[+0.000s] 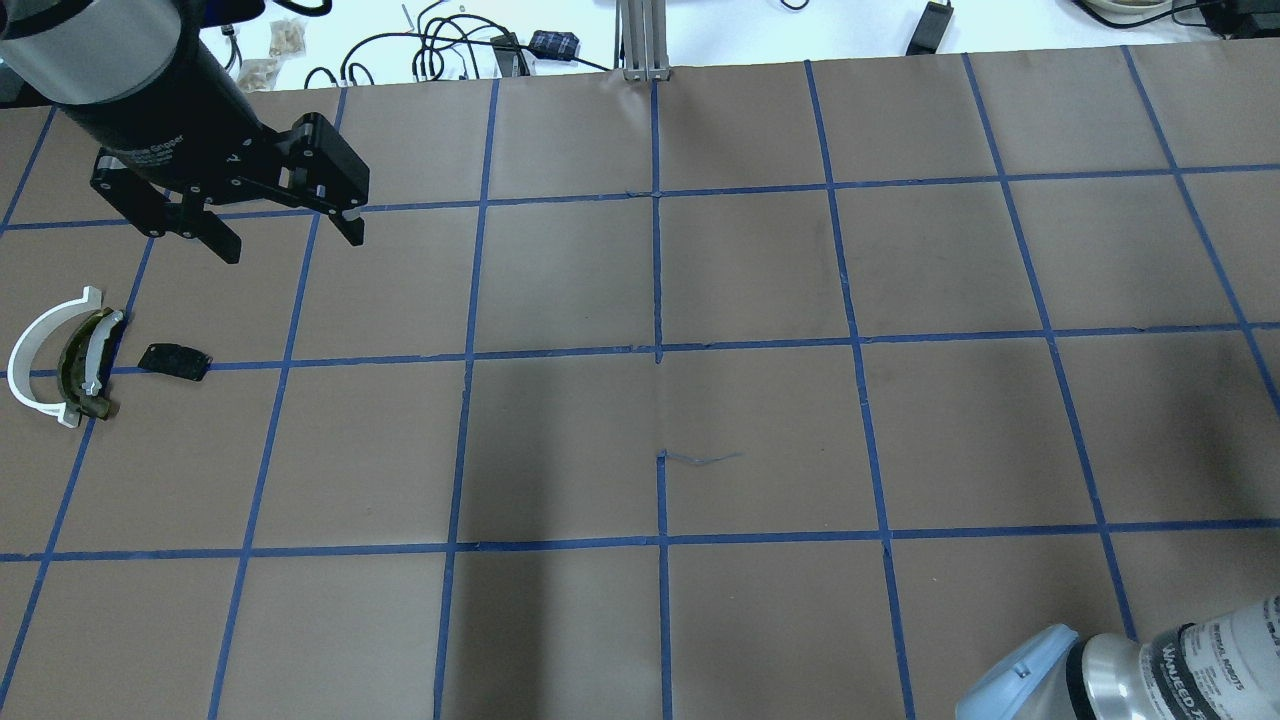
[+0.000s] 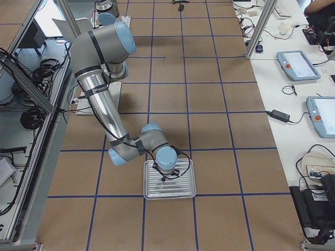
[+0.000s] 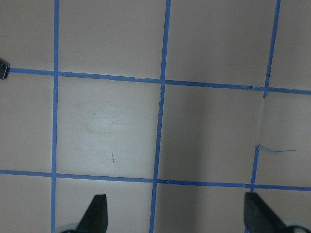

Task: Place bearing gear from tray to pile

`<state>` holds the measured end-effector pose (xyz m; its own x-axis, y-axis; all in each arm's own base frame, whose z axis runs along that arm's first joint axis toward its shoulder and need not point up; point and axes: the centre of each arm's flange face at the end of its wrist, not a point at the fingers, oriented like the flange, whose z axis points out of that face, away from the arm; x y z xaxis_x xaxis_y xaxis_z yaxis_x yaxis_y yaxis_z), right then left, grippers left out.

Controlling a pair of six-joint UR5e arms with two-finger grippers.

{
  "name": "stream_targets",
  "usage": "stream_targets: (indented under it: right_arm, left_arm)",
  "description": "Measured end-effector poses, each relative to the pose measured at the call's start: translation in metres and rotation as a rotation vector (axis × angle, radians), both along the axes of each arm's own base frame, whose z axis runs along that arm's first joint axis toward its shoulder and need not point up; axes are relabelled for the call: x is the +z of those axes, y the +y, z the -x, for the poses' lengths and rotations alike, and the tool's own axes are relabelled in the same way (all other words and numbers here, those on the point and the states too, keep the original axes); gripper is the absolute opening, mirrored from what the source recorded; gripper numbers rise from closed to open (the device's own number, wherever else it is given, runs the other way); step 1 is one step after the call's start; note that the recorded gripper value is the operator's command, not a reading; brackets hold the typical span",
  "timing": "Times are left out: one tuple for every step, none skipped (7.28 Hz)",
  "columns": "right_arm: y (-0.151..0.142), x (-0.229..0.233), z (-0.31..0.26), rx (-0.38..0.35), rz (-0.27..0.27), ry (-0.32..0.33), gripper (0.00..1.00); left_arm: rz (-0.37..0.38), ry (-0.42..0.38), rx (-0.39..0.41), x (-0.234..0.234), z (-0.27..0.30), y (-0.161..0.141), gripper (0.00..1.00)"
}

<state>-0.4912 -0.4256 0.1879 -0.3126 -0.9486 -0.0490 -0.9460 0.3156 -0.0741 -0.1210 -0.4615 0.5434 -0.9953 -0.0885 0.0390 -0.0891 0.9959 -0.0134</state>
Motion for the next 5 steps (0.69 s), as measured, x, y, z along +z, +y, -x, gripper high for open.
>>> stream_targets:
  right_arm:
    - [-0.004, 0.026, -0.019, -0.02, -0.042, 0.0, 0.0]
    - [-0.012, 0.064, -0.05, -0.059, -0.082, 0.005, 0.0]
    - [-0.024, 0.099, -0.085, -0.09, -0.096, 0.019, 0.0]
    - [-0.04, 0.124, -0.121, -0.107, -0.097, 0.034, 0.0]
    - [-0.06, 0.147, -0.169, -0.145, -0.098, 0.05, 0.0]
  left_arm:
    - [0.002, 0.001, 0.001, 0.001, 0.0, 0.0, 1.0]
    - [0.003, 0.002, 0.001, 0.001, 0.0, 0.0, 1.0]
    - [0.004, 0.002, 0.001, 0.002, 0.0, 0.0, 1.0]
    - [0.005, 0.003, 0.002, 0.002, 0.0, 0.0, 1.0]
    - [0.004, 0.002, 0.002, 0.002, -0.001, 0.0, 1.0]
